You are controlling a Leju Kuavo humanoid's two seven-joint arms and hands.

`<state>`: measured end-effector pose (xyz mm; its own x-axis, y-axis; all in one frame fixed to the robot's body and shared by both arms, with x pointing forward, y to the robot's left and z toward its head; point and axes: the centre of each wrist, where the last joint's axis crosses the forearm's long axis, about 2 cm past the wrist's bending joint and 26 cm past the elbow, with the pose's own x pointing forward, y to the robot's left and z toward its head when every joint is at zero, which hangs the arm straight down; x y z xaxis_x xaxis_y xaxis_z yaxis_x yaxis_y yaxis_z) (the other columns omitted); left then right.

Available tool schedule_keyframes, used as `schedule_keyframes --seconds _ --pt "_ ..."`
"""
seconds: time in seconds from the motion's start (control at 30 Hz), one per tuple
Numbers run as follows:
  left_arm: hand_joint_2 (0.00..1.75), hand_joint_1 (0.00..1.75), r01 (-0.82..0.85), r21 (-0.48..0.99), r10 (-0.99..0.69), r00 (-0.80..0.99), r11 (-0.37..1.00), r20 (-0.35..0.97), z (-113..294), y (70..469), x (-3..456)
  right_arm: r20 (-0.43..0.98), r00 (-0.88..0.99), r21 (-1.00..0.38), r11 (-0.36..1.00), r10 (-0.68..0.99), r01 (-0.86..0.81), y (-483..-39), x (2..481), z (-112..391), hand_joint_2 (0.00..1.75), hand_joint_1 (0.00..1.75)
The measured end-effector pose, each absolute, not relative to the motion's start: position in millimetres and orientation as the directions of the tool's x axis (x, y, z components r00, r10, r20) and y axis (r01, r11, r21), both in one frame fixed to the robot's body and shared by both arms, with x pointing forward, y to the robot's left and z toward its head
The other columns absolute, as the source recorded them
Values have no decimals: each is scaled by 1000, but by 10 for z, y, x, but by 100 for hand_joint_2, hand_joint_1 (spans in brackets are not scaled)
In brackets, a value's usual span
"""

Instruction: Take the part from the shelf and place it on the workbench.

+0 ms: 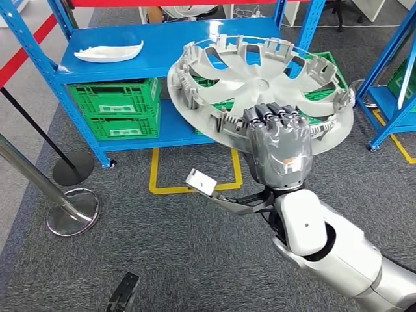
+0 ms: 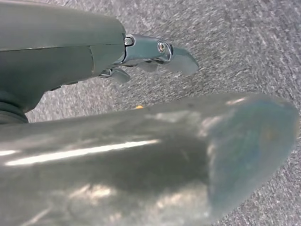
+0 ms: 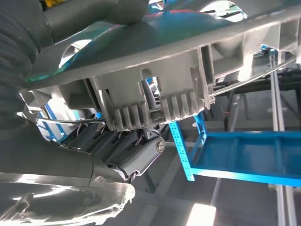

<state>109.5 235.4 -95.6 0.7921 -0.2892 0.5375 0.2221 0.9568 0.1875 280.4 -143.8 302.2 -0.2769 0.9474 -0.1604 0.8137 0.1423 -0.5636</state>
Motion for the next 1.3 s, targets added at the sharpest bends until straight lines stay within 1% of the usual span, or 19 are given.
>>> schedule_keyframes --seconds 0.4,0.77,1.3 --pt "0 0 222 185 -287 802 957 523 -963 2426 1099 -182 -279 -582 126 943 804 -1399 2849 2938 175 175" --pt "0 0 221 187 -287 798 957 529 -950 2424 1149 -183 -278 -579 125 943 806 -1400 2897 2914 175 175" --pt "0 0 214 185 -281 805 959 523 -962 2422 1100 -192 -278 -590 116 941 799 -1390 2936 2842 175 175"
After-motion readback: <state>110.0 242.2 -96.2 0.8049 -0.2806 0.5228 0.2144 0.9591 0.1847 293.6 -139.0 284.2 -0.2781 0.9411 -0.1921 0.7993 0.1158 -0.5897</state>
